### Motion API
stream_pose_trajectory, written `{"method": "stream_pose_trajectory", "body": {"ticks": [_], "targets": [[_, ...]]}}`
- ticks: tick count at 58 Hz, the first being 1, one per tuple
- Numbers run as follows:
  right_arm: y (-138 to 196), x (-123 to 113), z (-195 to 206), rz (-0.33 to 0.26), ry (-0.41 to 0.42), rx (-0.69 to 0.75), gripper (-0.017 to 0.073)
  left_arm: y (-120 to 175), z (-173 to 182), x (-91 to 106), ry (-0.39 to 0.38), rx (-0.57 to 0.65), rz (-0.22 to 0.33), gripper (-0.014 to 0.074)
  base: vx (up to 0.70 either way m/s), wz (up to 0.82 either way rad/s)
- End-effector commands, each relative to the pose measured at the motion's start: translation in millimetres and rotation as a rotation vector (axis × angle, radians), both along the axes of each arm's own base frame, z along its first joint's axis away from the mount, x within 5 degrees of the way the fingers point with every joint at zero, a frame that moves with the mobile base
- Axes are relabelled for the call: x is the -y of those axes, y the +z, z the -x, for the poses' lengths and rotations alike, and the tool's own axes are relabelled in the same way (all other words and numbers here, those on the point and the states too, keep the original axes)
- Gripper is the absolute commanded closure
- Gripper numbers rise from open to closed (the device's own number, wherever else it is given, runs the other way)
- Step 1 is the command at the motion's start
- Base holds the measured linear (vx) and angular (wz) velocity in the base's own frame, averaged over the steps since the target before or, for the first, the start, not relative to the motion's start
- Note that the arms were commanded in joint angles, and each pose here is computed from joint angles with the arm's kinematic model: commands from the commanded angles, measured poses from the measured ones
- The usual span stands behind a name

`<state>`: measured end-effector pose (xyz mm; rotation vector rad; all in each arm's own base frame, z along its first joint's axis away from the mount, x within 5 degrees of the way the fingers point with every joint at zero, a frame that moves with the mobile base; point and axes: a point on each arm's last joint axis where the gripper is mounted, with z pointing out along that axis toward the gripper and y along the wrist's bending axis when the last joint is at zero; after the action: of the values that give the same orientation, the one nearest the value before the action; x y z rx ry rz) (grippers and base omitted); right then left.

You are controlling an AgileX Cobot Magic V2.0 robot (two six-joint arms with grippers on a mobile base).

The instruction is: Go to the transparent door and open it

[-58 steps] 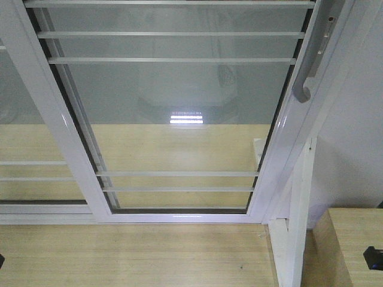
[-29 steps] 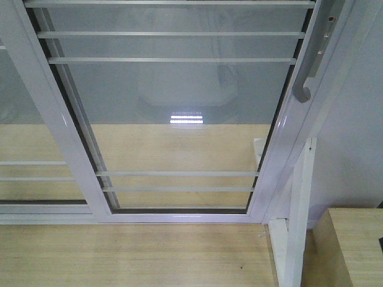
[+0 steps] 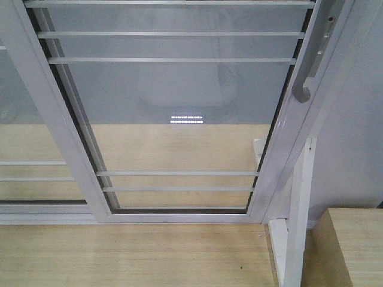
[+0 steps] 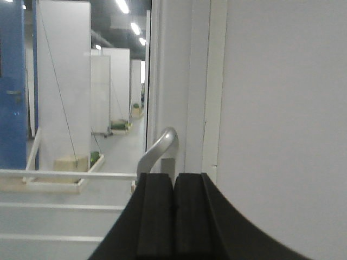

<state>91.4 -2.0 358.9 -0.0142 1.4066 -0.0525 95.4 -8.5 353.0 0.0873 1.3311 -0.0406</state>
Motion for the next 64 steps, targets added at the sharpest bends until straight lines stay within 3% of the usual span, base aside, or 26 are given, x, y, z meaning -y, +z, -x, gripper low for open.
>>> {"method": "stream_pose_trajectory", "body": {"ticks": [1,12,24,33,42,50,56,64], "targets": [[12,0,-30,0.033,0.007,0.016,0.0565,15,-22,2.8,-0.006,0.049,-0.003,0.0596,0.00,0.00],[-10,-1,-84,0.018,0.035,-0.065,0.0561,-3,-62,6.6,-0.009,-0.053,-0.012,0.0591,0.00,0.00],[-34,-1,-112,0.001,0.035,-0.193,0.0503,-19,-83,8.5,-0.009,-0.149,-0.019,0.0550,0.00,0.00],[-42,-1,-120,0.014,0.038,-0.232,0.0350,-22,-86,8.8,-0.009,-0.168,-0.021,0.0442,0.00,0.00],[-50,-1,-127,0.020,0.041,-0.261,0.0108,-23,-86,8.8,-0.009,-0.172,-0.021,0.0254,0.00,0.00],[-54,-1,-134,0.015,0.047,-0.254,-0.0047,-23,-87,8.8,-0.009,-0.176,-0.022,0.0109,0.00,0.00],[-57,-1,-139,0.008,0.051,-0.247,-0.0078,-23,-87,8.8,-0.009,-0.174,-0.021,0.0059,0.00,0.00],[-61,-4,-149,0.049,0.081,-0.208,-0.0057,-23,-87,8.8,-0.009,-0.174,-0.020,0.0055,0.00,0.00]]}}
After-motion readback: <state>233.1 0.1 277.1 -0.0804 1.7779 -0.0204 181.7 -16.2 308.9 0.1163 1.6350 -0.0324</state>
